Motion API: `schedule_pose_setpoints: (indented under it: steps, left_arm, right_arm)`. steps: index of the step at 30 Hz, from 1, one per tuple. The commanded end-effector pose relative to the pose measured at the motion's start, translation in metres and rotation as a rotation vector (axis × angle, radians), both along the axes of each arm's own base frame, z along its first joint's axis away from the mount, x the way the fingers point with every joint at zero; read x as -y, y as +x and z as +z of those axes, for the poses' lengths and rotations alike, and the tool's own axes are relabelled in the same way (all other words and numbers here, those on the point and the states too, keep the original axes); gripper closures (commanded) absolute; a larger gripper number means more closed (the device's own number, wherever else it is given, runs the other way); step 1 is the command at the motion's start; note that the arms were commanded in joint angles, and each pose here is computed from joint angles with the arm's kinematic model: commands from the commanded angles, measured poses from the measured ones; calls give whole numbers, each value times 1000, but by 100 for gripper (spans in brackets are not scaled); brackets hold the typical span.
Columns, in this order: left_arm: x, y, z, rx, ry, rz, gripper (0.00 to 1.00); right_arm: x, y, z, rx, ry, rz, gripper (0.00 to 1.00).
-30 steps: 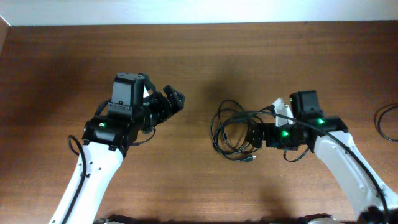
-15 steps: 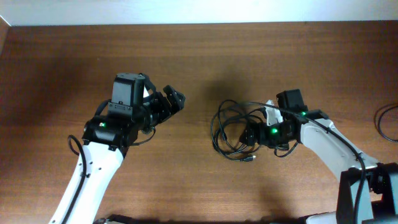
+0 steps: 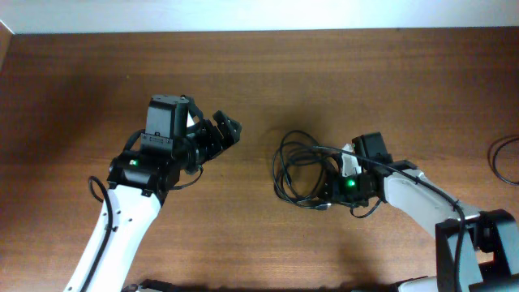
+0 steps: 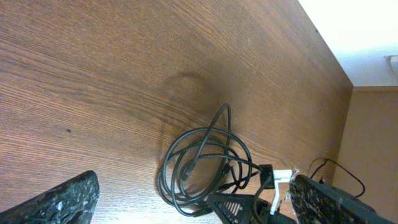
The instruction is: Untangle cables
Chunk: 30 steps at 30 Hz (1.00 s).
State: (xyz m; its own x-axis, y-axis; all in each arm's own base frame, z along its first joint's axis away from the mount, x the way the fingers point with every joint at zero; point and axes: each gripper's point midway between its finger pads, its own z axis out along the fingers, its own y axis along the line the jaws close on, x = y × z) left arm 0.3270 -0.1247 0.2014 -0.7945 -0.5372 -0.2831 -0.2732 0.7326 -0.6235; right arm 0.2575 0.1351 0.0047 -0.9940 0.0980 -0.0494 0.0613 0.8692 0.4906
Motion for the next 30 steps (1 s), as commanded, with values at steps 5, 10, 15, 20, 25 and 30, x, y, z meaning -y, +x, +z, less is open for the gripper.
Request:
schedule_pose_setpoints:
  steps: [5,10,15,20,25,30]
  left_arm:
    - [-16,-8,-14,-54,83,40,1]
    - [-5,-21,-17,-33,122,-151,1]
    - [7,-34,-19,-30,120,-273,0]
    - [46,-32,-36,-147,24,-205,8]
    - [134,-33,-82,-201,-31,-351,36]
    - [200,-43,-96,-114,-62,-503,33]
  right_arm:
    - [-25,26,71,136,130,143,96]
    - [-56,17,149,352,346,452,83]
    - [17,14,94,98,-135,165,1]
    - [29,19,155,207,-142,62,1]
    - [74,-10,243,473,-248,-222,1]
    - [105,-55,276,616,-315,-322,1]
